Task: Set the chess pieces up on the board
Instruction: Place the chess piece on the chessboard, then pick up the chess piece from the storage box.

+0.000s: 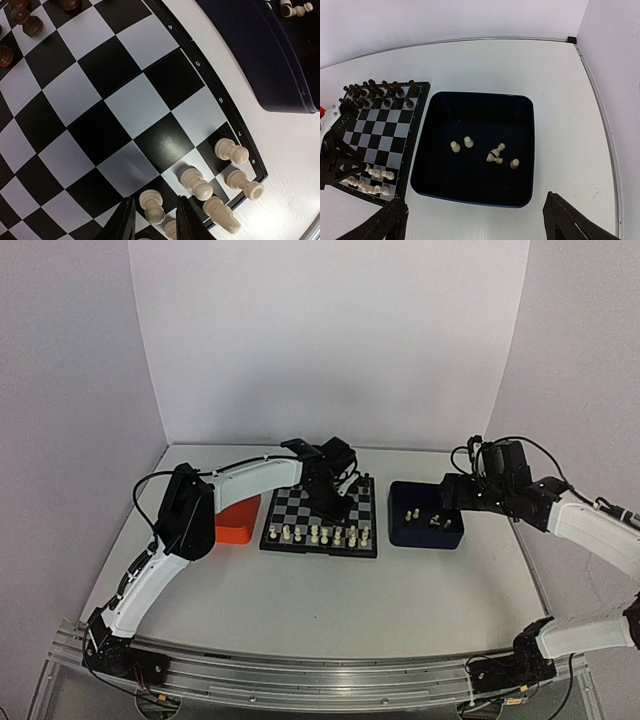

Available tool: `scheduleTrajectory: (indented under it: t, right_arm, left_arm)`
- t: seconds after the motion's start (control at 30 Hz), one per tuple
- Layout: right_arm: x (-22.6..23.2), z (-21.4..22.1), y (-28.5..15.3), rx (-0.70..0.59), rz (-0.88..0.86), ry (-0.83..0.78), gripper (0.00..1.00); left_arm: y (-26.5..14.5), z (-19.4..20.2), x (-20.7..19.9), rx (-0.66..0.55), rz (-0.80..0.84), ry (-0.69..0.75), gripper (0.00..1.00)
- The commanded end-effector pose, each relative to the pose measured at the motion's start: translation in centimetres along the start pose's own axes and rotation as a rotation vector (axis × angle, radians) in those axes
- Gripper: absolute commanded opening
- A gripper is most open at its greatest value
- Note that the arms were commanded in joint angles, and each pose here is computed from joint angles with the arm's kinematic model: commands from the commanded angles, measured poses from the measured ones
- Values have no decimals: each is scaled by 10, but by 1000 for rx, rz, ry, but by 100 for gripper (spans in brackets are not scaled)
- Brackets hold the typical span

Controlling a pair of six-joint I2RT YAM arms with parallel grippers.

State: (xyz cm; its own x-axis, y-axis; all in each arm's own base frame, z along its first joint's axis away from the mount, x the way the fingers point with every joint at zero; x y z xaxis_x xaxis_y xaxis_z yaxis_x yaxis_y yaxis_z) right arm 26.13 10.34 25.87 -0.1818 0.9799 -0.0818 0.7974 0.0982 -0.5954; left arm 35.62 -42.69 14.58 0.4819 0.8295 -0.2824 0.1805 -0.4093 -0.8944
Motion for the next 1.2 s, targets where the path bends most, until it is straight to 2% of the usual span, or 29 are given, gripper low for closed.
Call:
scheduleTrajectory:
  t: [0.0,0.13,0.2,0.27,0.37,0.4,0.67,0.8,0.9,1.07,1.17]
  right_arm:
    - [0,-3,-4,-21,-3,4,91]
    - [-1,-4,-5,-25,-4,7,91]
    - [-1,-5,-6,-31,0,8,92]
    - [-2,-7,-8,-39,-2,10,92]
    - [-2,-10,-9,-46,2,11,92]
    - [-2,-10,-10,-48,4,10,93]
    - [3,-24,3,-33,-2,-11,96]
    - [8,-35,24,23,-1,-15,98]
    - [10,-42,44,88,8,-10,98]
    - [9,-45,89,245,-6,42,98]
    - [6,-43,117,355,-15,97,93]
  left_arm:
    - [-45,-20,-15,-146,40,9,31]
    - [-65,-27,-19,-209,38,12,39]
    - [-80,-32,-21,-256,25,8,46]
    - [-103,-38,-23,-329,9,5,61]
    - [-139,-46,-26,-463,-6,0,93]
    - [-153,-47,-28,-514,-3,0,99]
    - [-255,-40,-15,-865,-60,-74,100]
    - [-271,-31,21,-915,-131,-176,100]
    - [-270,-24,63,-902,-169,-284,100]
    - [-273,-3,117,-929,-246,-441,100]
    - [-277,11,139,-941,-275,-510,100]
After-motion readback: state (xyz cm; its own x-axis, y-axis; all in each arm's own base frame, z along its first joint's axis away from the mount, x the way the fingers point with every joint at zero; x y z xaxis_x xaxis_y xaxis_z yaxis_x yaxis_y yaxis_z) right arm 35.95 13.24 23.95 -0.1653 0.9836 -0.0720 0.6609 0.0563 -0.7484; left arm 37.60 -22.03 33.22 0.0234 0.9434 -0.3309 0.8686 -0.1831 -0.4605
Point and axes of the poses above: each gripper's point midway between its finger pads, its own y axis out along the fingers, its own x axis along the line the jaws close on, z = x × y, the point moved 10 cm from there along -y, back along the fingers, and after that the axes turned 13 degrees about -y, right-handed, at the moved point
